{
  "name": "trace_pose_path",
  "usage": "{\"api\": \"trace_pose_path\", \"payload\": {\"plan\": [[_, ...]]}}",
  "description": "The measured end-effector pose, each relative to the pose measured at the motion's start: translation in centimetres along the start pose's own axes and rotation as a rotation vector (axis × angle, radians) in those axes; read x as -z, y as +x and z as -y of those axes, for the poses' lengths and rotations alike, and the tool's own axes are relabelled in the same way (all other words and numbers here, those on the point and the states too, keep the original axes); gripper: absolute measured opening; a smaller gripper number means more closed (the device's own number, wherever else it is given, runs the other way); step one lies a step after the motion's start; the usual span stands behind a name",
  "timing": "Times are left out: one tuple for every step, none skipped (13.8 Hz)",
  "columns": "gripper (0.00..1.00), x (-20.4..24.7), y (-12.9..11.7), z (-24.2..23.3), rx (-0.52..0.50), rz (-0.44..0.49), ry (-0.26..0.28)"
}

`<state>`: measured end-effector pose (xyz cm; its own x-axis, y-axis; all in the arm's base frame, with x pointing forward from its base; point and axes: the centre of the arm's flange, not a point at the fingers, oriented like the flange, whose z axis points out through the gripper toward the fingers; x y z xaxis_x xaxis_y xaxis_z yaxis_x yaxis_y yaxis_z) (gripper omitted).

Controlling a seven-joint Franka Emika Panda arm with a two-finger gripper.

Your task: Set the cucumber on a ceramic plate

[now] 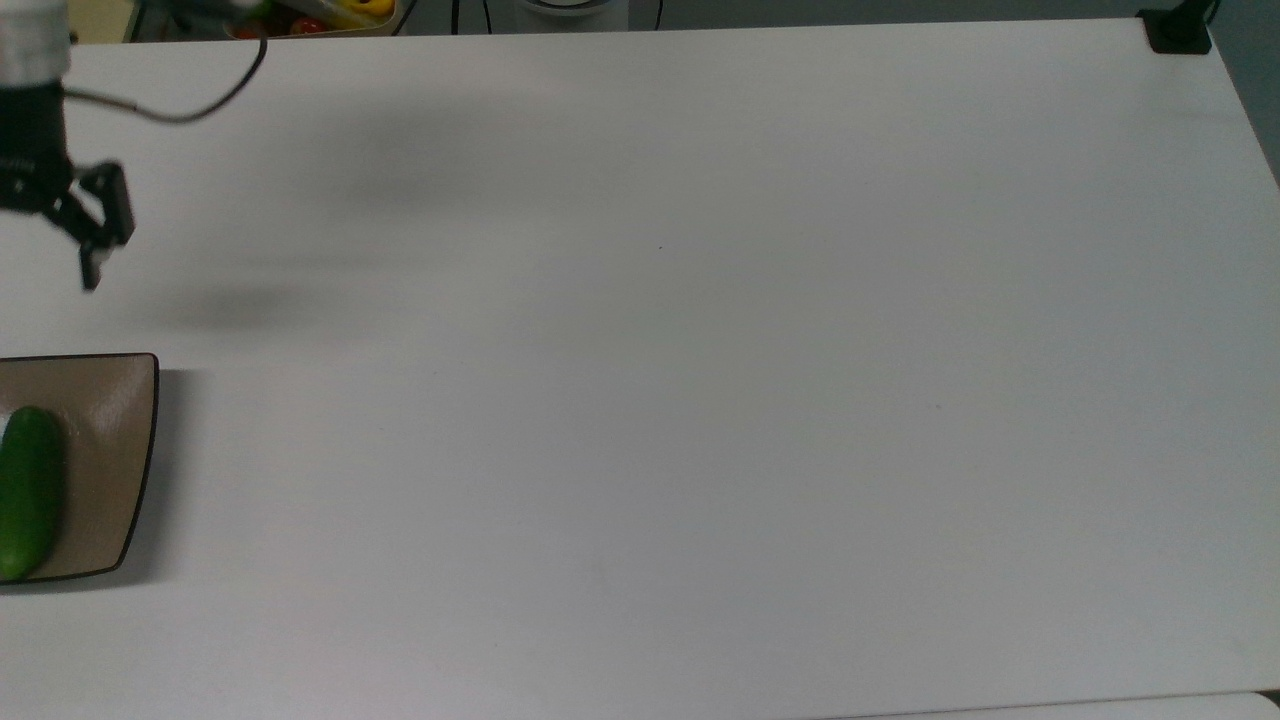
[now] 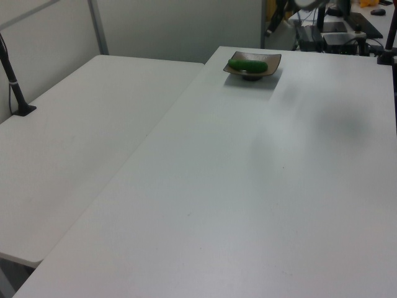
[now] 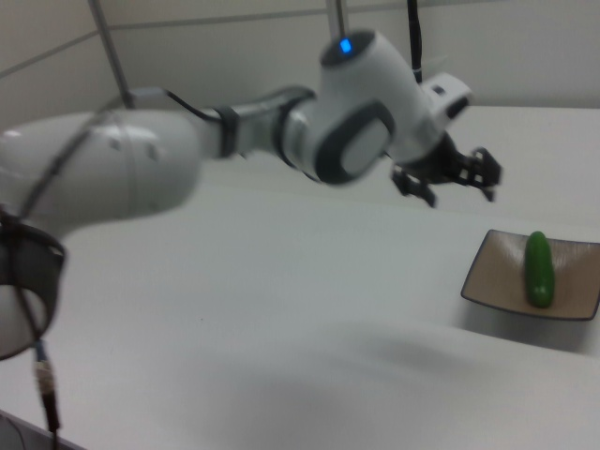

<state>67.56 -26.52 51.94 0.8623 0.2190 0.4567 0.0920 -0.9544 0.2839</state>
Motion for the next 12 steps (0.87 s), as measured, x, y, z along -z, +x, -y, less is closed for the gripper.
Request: {"api": "trace_pose_path", "payload": {"plan": [[1.00,2.6,0.2,0.8,-0.003,0.054,0.040],[1.00,5.0,0.2,1.9,-0.017,0.107,0.078],[1.00,7.3,0.3,3.3,-0.040,0.157,0.113],[1.00,9.6,0.4,4.9,-0.073,0.204,0.142],[1.00,11.5,0.4,6.3,-0.104,0.244,0.163],[1.00,13.4,0.4,7.9,-0.135,0.286,0.182],[1.00,15.0,0.3,9.4,-0.160,0.322,0.196],[1.00,16.7,0.2,11.0,-0.182,0.356,0.207],[1.00,18.2,0.1,12.4,-0.194,0.387,0.217],[1.00,19.6,-0.1,14.0,-0.193,0.414,0.227],[1.00,20.8,-0.2,15.3,-0.186,0.430,0.235],[1.00,22.0,-0.3,16.8,-0.177,0.443,0.242]]}}
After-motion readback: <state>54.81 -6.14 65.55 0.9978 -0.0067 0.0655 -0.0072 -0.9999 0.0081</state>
